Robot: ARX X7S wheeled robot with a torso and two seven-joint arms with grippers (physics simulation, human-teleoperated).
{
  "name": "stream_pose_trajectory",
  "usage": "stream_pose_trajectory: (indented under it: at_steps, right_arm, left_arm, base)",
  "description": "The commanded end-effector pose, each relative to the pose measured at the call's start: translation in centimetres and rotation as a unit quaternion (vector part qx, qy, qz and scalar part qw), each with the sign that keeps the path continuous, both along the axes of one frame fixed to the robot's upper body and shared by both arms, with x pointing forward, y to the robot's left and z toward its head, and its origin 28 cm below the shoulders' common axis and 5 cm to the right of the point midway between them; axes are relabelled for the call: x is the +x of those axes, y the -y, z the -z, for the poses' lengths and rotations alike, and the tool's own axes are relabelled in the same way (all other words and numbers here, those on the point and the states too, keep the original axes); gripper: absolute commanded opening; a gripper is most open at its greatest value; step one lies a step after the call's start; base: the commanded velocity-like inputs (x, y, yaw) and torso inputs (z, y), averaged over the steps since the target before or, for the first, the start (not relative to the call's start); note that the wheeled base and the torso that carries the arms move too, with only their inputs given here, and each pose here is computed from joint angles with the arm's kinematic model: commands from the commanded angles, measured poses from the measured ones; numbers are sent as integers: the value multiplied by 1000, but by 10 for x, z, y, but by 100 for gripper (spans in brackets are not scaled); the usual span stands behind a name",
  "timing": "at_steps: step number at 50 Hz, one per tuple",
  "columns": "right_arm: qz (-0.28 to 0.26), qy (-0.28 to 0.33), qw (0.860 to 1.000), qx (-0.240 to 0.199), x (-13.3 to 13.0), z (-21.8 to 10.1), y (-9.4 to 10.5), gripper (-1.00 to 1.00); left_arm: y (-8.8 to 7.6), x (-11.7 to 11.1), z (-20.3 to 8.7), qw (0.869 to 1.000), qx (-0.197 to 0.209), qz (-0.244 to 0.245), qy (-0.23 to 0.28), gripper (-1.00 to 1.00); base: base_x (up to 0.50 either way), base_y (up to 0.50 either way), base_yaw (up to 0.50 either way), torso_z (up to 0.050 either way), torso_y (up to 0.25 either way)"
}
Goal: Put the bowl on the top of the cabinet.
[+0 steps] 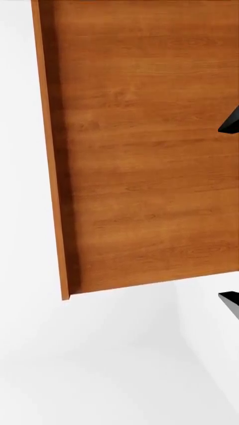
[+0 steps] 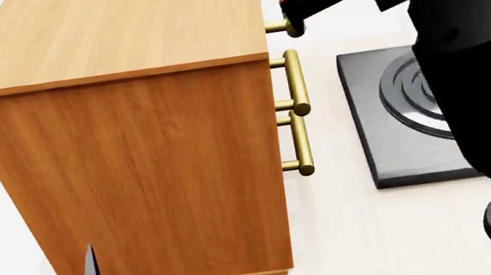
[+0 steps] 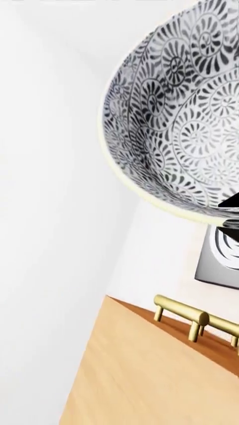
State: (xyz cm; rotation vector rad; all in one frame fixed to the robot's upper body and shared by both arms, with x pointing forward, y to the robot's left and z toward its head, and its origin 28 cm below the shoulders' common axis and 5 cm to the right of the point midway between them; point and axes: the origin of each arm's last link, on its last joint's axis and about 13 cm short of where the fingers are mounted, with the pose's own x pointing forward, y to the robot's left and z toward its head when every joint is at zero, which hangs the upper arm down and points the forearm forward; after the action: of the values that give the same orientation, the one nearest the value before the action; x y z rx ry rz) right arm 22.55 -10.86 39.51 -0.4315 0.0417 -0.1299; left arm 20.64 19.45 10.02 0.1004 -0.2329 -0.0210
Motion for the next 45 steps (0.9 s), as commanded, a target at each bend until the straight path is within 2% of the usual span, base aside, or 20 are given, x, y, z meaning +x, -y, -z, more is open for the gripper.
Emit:
stream_pose_trajectory:
  at_steps: [1, 17, 24, 31, 42, 45]
  right_arm:
    - [5, 8, 1000, -3, 0, -40, -6, -100]
    - [10, 15, 1000, 12, 8, -82, -13, -100]
    - [4, 10, 1000, 22, 13, -95, -30, -100]
    - [0, 13, 1000, 15, 19, -103, -39, -100]
    - [19, -5, 1000, 12, 42, -91, -42, -100]
    - [19, -9, 1000, -13, 48, -82, -50, -100]
  left_arm:
    - [0, -1, 0, 1000, 0, 1, 0, 100]
    - [0, 0, 2, 1000, 0, 2, -2, 100]
    - [0, -1, 1, 1000, 1, 2, -1, 100]
    - [-1, 0, 2, 1000, 1, 1, -3, 100]
    - [-4, 0, 4, 1000, -2, -4, -3, 100]
    - [-4, 0, 4, 1000, -3, -4, -3, 100]
  base:
    - [0, 0, 0, 0, 0]
    - [0, 0, 0, 0, 1]
    - [0, 0, 0, 0, 1]
    - [0, 0, 0, 0, 0]
    - [0, 0, 0, 0, 0]
    - [0, 0, 0, 0, 0]
